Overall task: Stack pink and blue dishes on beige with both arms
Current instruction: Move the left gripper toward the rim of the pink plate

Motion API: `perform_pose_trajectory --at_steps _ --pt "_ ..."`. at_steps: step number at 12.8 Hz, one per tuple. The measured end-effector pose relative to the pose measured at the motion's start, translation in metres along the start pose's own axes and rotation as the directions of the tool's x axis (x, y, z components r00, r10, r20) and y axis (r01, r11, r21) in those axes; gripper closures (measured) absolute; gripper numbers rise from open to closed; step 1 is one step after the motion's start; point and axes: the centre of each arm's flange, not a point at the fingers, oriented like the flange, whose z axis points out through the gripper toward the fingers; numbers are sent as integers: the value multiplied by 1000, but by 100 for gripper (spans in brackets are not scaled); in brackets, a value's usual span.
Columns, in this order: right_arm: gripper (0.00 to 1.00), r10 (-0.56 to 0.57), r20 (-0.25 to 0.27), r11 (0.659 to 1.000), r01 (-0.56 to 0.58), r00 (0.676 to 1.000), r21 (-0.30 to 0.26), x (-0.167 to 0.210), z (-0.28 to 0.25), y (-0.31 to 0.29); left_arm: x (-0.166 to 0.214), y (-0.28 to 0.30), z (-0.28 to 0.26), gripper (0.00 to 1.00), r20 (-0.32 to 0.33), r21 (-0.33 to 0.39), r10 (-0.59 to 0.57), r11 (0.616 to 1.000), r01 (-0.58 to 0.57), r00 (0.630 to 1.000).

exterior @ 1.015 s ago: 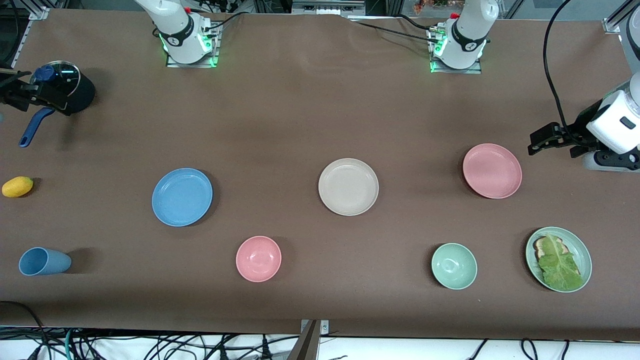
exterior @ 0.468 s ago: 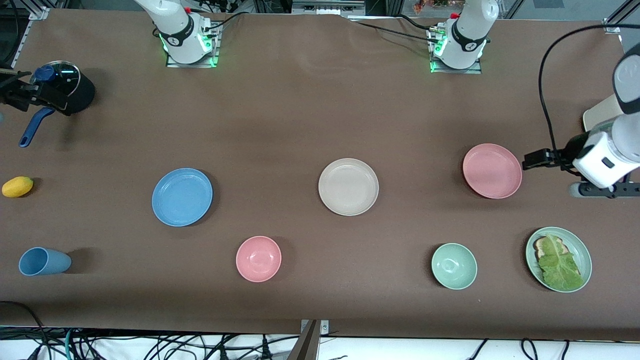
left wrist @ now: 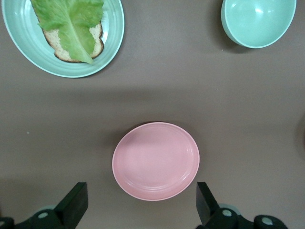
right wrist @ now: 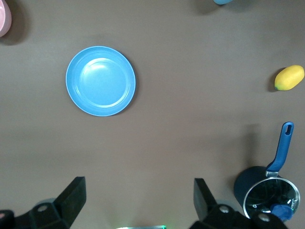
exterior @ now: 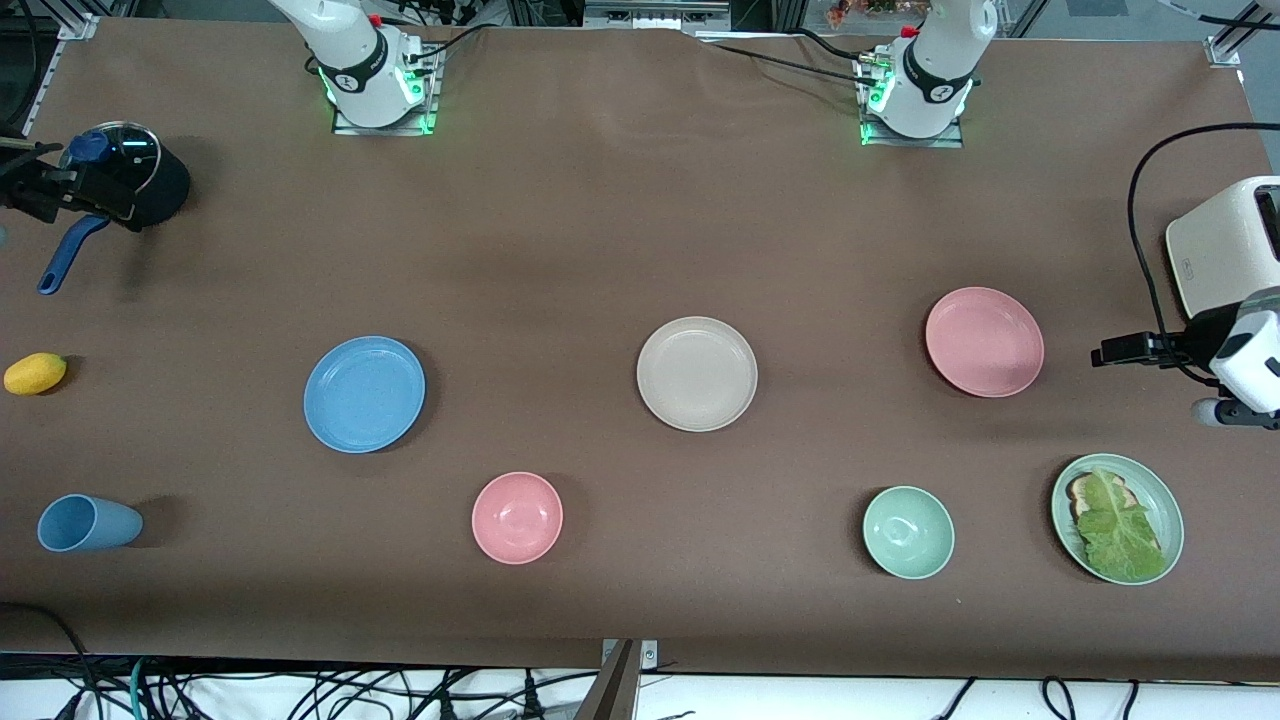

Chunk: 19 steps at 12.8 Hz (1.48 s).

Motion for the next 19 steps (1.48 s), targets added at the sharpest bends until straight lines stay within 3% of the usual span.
perform_pose_trajectory --at_steps 10,19 --pt "0 0 3 1000 0 1000 0 0 0 0 8 -108 111 0 11 -173 75 982 -72 997" --pt "0 0 14 1000 0 1000 0 -1 2 0 -26 -126 194 0 13 -233 37 972 -33 999"
